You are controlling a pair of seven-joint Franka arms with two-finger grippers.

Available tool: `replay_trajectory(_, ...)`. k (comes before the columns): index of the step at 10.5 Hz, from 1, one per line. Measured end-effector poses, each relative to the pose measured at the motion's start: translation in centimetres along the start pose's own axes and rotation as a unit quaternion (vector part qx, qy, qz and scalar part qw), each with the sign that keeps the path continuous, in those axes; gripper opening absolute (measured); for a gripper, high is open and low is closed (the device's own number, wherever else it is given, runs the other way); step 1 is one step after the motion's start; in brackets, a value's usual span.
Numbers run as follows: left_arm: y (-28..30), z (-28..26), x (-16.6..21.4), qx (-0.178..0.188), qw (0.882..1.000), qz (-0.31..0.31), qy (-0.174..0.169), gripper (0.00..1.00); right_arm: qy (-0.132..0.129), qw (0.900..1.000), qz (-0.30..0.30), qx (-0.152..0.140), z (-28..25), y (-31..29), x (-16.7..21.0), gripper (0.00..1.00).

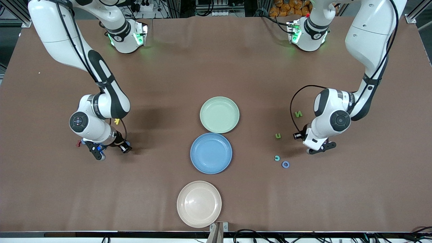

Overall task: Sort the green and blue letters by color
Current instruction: 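Pinch the blue G with the right gripper while the left gripper pinches the i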

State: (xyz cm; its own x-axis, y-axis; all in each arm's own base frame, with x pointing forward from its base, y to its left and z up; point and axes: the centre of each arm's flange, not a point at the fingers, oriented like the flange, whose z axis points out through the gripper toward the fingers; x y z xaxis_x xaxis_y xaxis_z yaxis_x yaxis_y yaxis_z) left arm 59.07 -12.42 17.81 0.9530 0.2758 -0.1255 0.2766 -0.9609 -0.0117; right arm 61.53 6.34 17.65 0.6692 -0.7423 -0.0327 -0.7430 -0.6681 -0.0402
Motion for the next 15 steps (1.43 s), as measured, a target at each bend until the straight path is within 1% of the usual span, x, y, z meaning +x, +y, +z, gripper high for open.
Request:
replay_trajectory(1,0.0,0.0,0.0,0.0,1.0,0.0,0.0,0.24,0.0,1.0,0.001,0.0,0.0,0.1,0.0,0.4)
replay_trajectory(2,0.1,0.0,0.0,0.0,1.0,0.0,0.0,0.11,0.0,1.0,0.001,0.0,0.0,0.1,0.1,0.35)
replay_trajectory(4,0.2,-0.1,0.1,-0.001,1.0,0.001,0.002,0.11,0.0,1.0,-0.004,0.0,-0.1,0.1,0.0,0.35)
replay_trajectory(5,0.4,-0.5,0.2,-0.003,1.0,0.002,0.005,0.11,-0.002,1.0,-0.03,0.0,-0.4,-0.1,-0.1,0.35)
replay_trajectory(6,0.8,-1.2,0.3,-0.005,1.0,0.004,0.011,0.1,-0.008,0.998,-0.069,-0.004,-1.2,-0.2,-0.2,0.35)
replay_trajectory(7,1.4,-2.3,0.1,-0.007,1.0,0.01,0.015,0.1,-0.014,0.993,-0.114,-0.006,-2.5,-0.6,-0.3,0.35)
replay_trajectory(8,2.5,-3.6,-0.5,-0.006,1.0,0.019,0.016,0.1,-0.018,0.987,-0.159,-0.004,-4.2,-1.3,-0.4,0.35)
replay_trajectory(9,4.2,-5.0,-1.6,-0.004,0.999,0.031,0.018,0.1,-0.021,0.977,-0.212,0.0,-5.7,-2.3,-0.8,0.35)
replay_trajectory(11,8.9,-6.9,-4.9,-0.005,0.999,0.025,0.027,0.1,-0.021,0.953,-0.3,0.013,-7.7,-4.6,-2.0,0.35)
replay_trajectory(12,11.3,-7.1,-6.7,-0.005,0.999,0.018,0.029,0.1,-0.018,0.943,-0.332,0.021,-8.3,-5.8,-3.0,0.35)
replay_trajectory(13,13.1,-6.7,-8.5,0.001,1.0,0.014,0.022,0.1,-0.014,0.934,-0.357,0.029,-8.9,-7.3,-4.4,0.35)
replay_trajectory(15,16.2,-6.0,-12.0,0.016,1.0,-0.004,0.008,0.1,-0.009,0.914,-0.403,0.044,-9.9,-10.9,-8.5,0.35)
